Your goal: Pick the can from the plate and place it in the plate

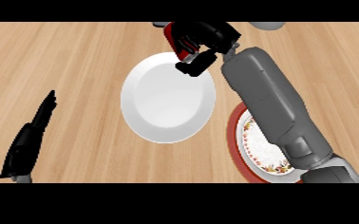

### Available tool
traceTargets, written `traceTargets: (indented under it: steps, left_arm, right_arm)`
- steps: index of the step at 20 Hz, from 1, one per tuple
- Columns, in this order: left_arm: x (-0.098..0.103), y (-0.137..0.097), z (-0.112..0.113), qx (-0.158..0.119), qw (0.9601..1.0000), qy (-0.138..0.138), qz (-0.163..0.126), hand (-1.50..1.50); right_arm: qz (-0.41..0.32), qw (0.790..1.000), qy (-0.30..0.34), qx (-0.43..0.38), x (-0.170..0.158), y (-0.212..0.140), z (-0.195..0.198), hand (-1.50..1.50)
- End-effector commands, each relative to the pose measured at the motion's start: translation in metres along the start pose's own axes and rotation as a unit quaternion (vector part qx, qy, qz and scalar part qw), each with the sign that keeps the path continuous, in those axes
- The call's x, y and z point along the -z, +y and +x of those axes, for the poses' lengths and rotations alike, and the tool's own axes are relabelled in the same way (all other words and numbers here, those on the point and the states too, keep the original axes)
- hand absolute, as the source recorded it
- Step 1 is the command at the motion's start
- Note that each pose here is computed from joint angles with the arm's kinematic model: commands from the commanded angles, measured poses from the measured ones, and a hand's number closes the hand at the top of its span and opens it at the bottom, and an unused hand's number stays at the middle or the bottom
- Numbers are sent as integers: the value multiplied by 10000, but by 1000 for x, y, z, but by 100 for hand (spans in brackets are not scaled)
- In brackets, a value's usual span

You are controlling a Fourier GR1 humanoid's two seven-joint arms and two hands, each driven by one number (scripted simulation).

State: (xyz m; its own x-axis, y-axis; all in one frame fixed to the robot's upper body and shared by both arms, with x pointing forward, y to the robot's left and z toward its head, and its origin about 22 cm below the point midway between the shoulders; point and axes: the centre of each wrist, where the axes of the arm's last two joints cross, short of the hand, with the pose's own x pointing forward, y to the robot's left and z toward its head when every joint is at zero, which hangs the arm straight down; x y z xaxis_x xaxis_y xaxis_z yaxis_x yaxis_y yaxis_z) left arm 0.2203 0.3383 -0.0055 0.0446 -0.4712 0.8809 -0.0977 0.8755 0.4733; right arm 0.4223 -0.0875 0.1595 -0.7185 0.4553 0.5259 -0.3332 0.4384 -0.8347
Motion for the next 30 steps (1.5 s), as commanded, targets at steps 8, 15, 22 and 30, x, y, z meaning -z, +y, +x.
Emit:
traceTargets:
  steps: [8, 15, 22, 30]
  left_arm:
    - [4, 3, 1, 25, 9999, -115, -59, 0]
    - [20, -6, 20, -50, 9999, -125, -93, 0]
    - [15, -21, 4, -44, 9997, -217, -129, 0]
    - [4, -12, 4, 27, 9998, -168, -97, 0]
  right_arm:
    - [851, 9958, 340, 22, 19, 88, 7, 150]
    - [471, 9865, 1421, 668, 10, 111, -9, -150]
    - [-456, 9788, 934, 1765, 8, 106, -6, -150]
    - [-1737, 9374, 1540, 2597, -10, 43, -54, -150]
